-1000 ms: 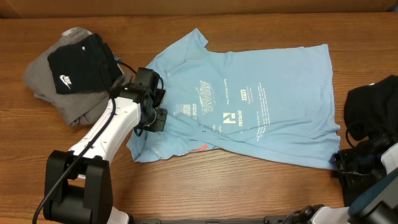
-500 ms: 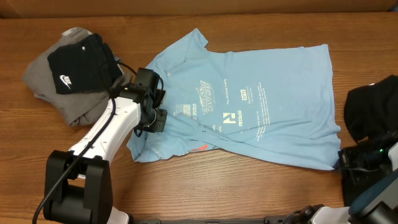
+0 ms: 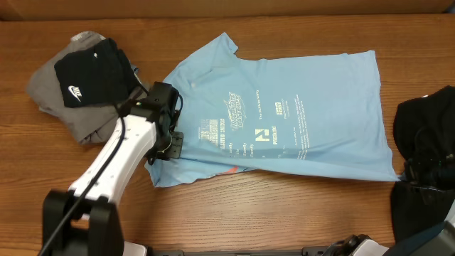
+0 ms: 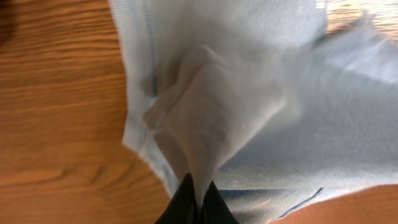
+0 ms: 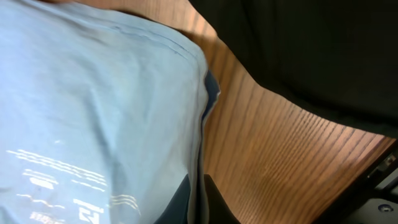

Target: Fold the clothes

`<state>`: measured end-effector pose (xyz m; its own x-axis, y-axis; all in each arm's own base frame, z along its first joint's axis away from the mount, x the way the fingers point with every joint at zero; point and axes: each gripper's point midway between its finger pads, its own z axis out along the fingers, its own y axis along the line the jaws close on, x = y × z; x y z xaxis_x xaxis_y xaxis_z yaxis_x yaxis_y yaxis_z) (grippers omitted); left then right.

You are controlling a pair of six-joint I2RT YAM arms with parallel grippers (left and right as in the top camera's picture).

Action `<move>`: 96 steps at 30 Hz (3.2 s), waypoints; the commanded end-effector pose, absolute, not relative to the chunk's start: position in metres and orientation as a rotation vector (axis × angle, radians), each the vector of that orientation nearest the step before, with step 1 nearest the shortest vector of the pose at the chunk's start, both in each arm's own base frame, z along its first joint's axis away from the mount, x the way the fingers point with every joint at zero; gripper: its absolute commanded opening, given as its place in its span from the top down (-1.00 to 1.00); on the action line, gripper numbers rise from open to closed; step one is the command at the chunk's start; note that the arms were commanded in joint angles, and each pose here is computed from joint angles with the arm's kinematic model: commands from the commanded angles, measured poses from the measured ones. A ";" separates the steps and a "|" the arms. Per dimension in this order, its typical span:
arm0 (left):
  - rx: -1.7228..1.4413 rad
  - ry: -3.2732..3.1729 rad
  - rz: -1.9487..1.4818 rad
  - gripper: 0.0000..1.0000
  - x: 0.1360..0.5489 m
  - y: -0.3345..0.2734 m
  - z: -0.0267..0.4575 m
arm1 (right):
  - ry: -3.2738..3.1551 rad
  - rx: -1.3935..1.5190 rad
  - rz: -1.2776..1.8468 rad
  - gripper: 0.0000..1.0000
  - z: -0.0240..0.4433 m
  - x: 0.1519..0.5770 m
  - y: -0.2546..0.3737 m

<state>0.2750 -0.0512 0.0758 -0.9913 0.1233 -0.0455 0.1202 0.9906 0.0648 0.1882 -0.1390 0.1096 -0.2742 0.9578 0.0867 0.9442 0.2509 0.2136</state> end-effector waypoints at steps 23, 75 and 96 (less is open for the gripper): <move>0.090 2.964 0.162 0.92 0.267 -0.037 0.116 | 2.227 1.825 0.374 0.93 0.131 0.236 -0.167; -0.062 3.139 -0.127 0.35 0.276 -0.076 0.014 | 2.181 1.792 0.437 0.92 0.171 0.223 -0.176; -0.091 3.016 -0.139 0.92 0.302 -0.079 0.062 | 2.180 1.791 0.437 0.92 0.171 0.223 -0.176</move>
<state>0.2728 -0.0807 0.0229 -0.9988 -0.0463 0.0155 -0.0476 0.9938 -0.1003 0.2194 -0.1703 0.1589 -0.1868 0.9822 0.0176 0.9074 0.1656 0.3863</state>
